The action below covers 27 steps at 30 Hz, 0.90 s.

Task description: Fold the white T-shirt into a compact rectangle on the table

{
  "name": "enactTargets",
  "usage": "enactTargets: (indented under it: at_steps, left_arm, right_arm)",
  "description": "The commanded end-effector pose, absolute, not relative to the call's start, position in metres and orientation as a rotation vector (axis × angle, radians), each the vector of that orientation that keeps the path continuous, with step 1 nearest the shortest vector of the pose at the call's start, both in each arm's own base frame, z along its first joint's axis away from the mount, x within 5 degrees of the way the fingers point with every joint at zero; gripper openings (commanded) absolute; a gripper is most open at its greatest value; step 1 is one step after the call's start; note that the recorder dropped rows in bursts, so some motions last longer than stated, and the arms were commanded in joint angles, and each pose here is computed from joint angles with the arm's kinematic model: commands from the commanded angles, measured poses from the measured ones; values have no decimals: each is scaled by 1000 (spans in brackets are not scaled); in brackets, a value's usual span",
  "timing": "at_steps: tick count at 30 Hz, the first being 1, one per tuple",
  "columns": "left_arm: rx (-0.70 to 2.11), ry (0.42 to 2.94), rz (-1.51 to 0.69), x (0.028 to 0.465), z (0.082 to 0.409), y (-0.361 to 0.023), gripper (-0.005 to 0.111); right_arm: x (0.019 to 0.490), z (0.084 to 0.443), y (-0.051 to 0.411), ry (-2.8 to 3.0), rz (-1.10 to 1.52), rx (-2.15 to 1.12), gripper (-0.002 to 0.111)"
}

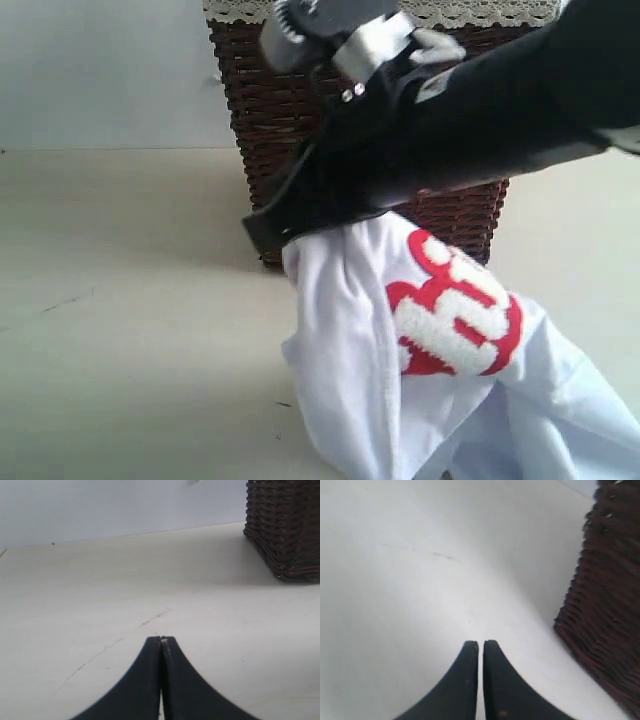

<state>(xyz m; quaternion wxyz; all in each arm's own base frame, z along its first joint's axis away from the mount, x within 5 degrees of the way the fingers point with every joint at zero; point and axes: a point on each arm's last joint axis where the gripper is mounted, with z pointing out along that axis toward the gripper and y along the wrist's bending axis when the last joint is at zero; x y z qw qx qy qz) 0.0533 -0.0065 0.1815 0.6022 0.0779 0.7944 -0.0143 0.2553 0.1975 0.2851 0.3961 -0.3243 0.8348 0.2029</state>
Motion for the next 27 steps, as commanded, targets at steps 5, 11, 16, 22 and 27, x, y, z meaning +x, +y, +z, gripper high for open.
enactTargets:
  at_steps: [5, 11, 16, 22, 27]
  left_arm:
    - [183, 1832, -44, 54, 181, -7, 0]
    - [183, 1832, -44, 54, 181, -7, 0]
    - [183, 1832, -44, 54, 181, -7, 0]
    - [183, 1832, -44, 54, 181, -7, 0]
    - [183, 1832, -44, 54, 181, -7, 0]
  right_arm:
    - [278, 263, 231, 2197, 540, -949, 32]
    - [270, 305, 232, 2152, 592, -1048, 51]
    - [259, 337, 208, 2231, 393, -1031, 48]
    - [242, 327, 176, 2491, 133, -995, 48]
    - [233, 315, 171, 2470, 163, -1001, 38]
